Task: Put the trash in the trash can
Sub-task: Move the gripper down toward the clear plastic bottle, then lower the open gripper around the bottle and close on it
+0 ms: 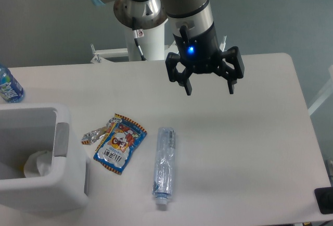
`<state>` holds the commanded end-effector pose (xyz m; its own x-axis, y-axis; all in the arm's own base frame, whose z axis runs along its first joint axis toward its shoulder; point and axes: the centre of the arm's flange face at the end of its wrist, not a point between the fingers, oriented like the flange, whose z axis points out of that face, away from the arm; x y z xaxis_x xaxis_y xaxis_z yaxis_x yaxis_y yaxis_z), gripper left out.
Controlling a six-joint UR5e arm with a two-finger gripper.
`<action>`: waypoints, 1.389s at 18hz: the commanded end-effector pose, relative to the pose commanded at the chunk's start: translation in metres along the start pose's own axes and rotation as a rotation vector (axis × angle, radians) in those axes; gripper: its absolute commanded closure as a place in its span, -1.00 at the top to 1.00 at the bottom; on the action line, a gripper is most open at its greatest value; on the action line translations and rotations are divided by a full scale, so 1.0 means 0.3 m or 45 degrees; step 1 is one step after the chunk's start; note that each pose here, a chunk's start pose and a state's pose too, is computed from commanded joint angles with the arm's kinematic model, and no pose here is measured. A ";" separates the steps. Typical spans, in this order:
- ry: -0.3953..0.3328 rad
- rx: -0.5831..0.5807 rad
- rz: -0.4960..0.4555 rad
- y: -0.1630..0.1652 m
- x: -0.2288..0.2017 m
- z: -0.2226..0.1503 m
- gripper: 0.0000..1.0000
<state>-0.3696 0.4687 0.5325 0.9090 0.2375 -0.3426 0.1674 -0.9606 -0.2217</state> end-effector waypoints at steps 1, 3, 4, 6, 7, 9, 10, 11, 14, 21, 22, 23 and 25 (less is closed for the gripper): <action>-0.001 -0.001 0.000 0.000 0.000 0.000 1.00; 0.003 0.002 -0.002 0.001 0.002 -0.001 1.00; 0.005 0.004 -0.006 0.001 0.002 -0.001 1.00; 0.006 0.010 -0.014 -0.004 0.004 -0.002 1.00; 0.007 0.010 -0.016 -0.003 0.002 -0.001 1.00; 0.011 0.011 -0.014 -0.005 0.002 0.005 1.00; 0.024 0.007 -0.014 -0.009 0.001 0.027 1.00; 0.037 0.007 -0.027 -0.023 0.002 0.052 1.00; 0.011 0.042 -0.241 -0.060 -0.021 0.116 1.00; 0.328 0.133 -0.266 -0.182 0.027 0.354 1.00; 0.369 0.141 -0.268 -0.205 0.032 0.413 1.00; 0.406 0.145 -0.273 -0.220 0.040 0.467 1.00; 0.451 0.146 -0.287 -0.232 0.052 0.541 1.00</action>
<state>-0.4290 0.5627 0.3945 0.9328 0.3561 0.0558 0.3512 -0.8634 -0.3622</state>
